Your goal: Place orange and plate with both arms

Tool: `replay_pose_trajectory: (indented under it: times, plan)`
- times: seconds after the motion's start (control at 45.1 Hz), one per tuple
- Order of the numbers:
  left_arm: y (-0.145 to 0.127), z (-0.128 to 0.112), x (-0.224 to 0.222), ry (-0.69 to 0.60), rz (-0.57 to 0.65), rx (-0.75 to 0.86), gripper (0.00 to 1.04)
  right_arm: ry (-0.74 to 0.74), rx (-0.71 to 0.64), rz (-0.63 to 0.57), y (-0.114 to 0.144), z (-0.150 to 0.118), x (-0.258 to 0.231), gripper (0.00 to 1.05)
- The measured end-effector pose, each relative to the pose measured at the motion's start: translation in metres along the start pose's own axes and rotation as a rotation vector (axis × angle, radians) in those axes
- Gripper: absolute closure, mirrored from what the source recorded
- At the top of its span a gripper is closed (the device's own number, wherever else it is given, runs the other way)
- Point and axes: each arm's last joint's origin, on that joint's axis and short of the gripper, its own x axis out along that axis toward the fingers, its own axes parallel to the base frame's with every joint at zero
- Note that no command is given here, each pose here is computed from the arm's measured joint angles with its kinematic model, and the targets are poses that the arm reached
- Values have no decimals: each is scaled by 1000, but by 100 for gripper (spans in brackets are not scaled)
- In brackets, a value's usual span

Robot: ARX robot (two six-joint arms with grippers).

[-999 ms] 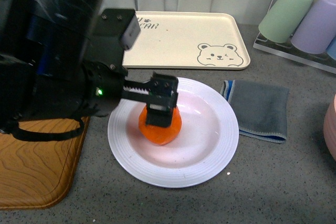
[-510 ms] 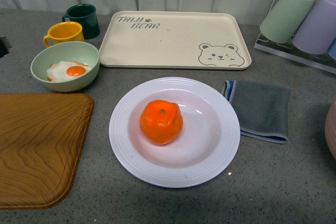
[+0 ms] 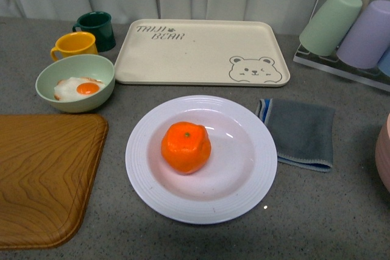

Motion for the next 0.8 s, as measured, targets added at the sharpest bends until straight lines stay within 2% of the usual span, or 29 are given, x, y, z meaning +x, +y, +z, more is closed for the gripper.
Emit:
replay_pose_trajectory:
  times: [0.111,0.2,0.799]
  plan:
    - [7,2,-9,-8,-24,-1,101,0,0,0,0,0,0,9]
    - [14,3,-16,-8,8,-1,101,0,0,0,0,0,0,9]
    - [14,11,-40,-40,4,-1,101,0,0,0,0,0,0,9]
